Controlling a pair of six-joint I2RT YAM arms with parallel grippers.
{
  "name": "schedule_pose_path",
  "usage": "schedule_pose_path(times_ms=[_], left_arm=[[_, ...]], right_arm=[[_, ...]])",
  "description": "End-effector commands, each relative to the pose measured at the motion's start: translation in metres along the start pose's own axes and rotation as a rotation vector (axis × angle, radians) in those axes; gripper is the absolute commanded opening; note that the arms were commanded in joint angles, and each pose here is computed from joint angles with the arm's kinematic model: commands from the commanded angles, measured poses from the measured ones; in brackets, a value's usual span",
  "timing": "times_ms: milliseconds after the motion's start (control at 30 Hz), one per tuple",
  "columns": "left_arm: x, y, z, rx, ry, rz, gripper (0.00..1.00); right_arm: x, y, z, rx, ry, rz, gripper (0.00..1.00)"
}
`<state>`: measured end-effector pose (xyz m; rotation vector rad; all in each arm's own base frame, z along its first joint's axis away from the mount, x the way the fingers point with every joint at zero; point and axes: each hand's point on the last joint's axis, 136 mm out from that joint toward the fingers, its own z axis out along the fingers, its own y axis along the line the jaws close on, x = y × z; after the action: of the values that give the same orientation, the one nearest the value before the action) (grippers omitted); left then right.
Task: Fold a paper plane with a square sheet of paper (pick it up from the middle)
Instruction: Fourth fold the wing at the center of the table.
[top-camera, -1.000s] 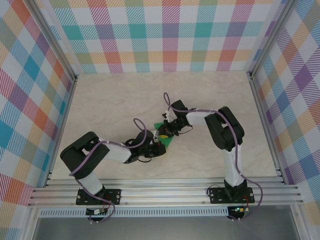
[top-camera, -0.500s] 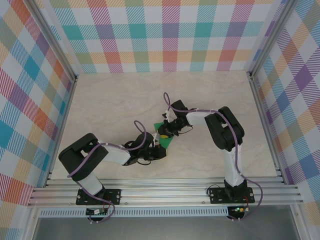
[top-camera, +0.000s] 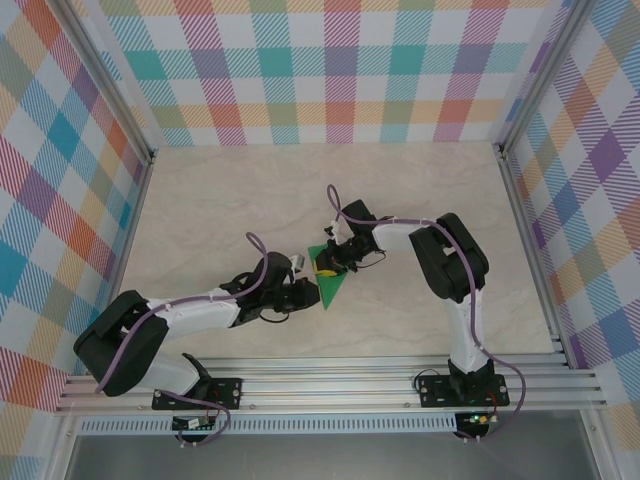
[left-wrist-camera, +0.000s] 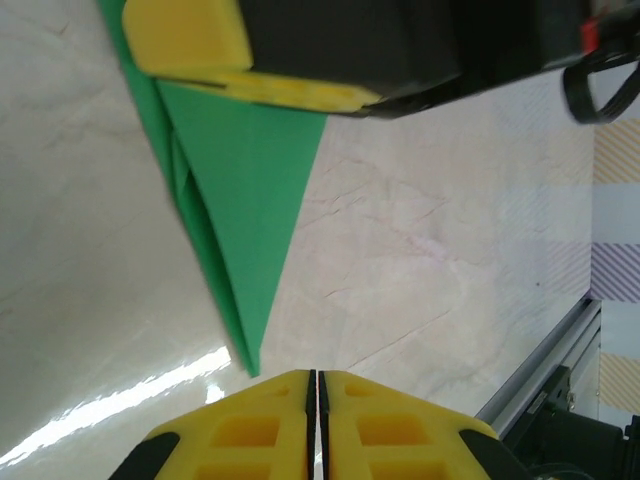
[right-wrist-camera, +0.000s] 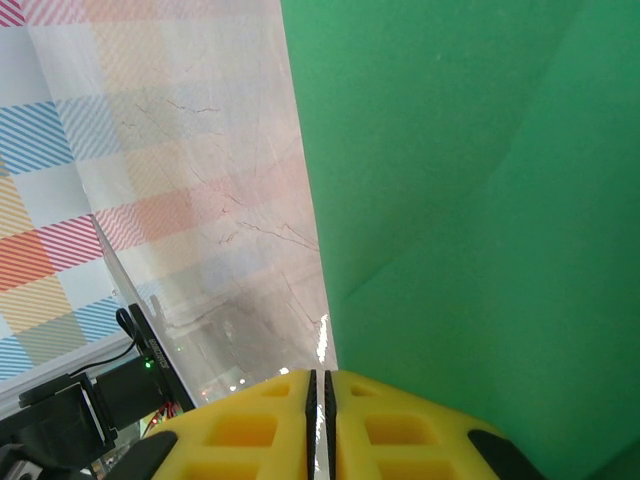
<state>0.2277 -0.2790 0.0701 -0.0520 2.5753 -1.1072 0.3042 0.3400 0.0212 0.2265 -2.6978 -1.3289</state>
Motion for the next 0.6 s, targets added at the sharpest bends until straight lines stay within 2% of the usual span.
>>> schedule_pose_path(times_ms=[0,367,567], left_arm=[[-0.007,-0.002,0.006,0.000,-0.009,0.015,0.12],[-0.028,-0.026,0.037,0.062,-0.004,0.062,0.13],[-0.022,0.001,0.056,-0.043,0.039,0.037,0.09]], right_arm=[[0.007,-0.044,0.012,0.124,0.011,0.073,0.14],[0.007,-0.044,0.012,0.117,0.017,0.076,0.14],[0.007,-0.042,0.012,0.113,0.016,0.073,0.14]])
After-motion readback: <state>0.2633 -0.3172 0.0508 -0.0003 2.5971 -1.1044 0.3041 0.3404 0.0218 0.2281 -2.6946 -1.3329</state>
